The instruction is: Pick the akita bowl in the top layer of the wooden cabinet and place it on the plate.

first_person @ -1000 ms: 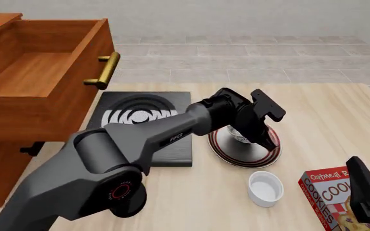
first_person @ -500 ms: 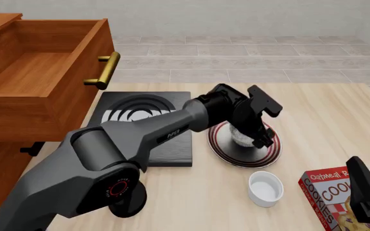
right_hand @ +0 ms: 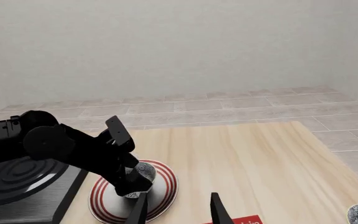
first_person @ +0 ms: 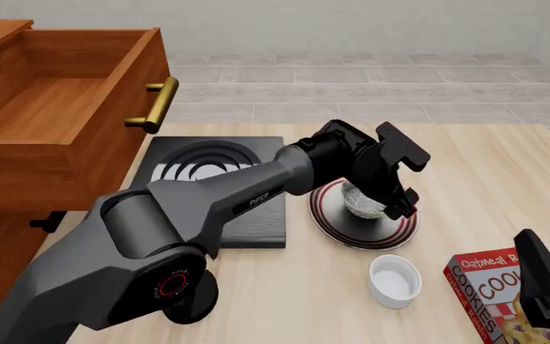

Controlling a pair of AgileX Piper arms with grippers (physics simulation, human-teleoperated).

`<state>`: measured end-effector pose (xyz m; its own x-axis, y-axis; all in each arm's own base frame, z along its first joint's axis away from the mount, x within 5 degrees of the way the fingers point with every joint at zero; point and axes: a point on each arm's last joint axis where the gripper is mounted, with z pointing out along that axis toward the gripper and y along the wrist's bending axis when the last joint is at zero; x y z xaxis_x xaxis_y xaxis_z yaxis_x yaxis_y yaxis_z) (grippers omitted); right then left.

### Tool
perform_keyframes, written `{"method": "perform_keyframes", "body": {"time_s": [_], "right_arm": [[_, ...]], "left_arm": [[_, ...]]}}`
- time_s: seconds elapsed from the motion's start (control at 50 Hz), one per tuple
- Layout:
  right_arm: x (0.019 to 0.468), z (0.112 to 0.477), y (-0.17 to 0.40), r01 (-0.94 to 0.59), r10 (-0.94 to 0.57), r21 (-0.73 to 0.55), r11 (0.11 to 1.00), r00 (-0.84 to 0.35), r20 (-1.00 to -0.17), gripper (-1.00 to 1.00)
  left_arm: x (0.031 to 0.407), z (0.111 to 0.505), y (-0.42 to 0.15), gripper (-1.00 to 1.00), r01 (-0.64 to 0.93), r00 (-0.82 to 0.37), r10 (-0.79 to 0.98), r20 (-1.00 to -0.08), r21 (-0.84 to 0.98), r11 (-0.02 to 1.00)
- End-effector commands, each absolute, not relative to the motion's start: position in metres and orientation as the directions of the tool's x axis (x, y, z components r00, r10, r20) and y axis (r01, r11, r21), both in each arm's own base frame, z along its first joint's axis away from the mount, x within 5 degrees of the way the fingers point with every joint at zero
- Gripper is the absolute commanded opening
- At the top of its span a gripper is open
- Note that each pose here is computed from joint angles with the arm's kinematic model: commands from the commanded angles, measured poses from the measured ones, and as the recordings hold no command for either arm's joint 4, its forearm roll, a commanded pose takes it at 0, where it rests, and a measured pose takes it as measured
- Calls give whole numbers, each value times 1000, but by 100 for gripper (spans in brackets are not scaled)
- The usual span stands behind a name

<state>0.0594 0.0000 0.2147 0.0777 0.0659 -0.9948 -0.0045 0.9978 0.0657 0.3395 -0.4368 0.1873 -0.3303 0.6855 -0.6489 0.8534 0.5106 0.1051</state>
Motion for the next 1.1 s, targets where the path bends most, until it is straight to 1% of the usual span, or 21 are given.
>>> {"method": "perform_keyframes", "body": {"time_s": [0.02,0.22,0.44,0.9,1.1], "right_arm": [[61,215,0,-5,63,63,998,80,-995,100],[61,216,0,-7,56,56,998,83,-995,100],[57,215,0,-7,51,51,999,86,-995,100],[56,216,0,-9,42,41,999,91,-995,100],[56,216,0,-10,37,36,999,93,-995,100]], "left_arm": [[335,195,-441,100,858,-319,683,-657,106,503],[331,213,-448,100,866,-296,681,-670,113,488],[323,237,-437,100,867,-275,672,-688,124,483],[315,264,-425,100,864,-257,649,-716,131,486],[305,277,-424,100,867,-245,636,-732,128,482]]}}
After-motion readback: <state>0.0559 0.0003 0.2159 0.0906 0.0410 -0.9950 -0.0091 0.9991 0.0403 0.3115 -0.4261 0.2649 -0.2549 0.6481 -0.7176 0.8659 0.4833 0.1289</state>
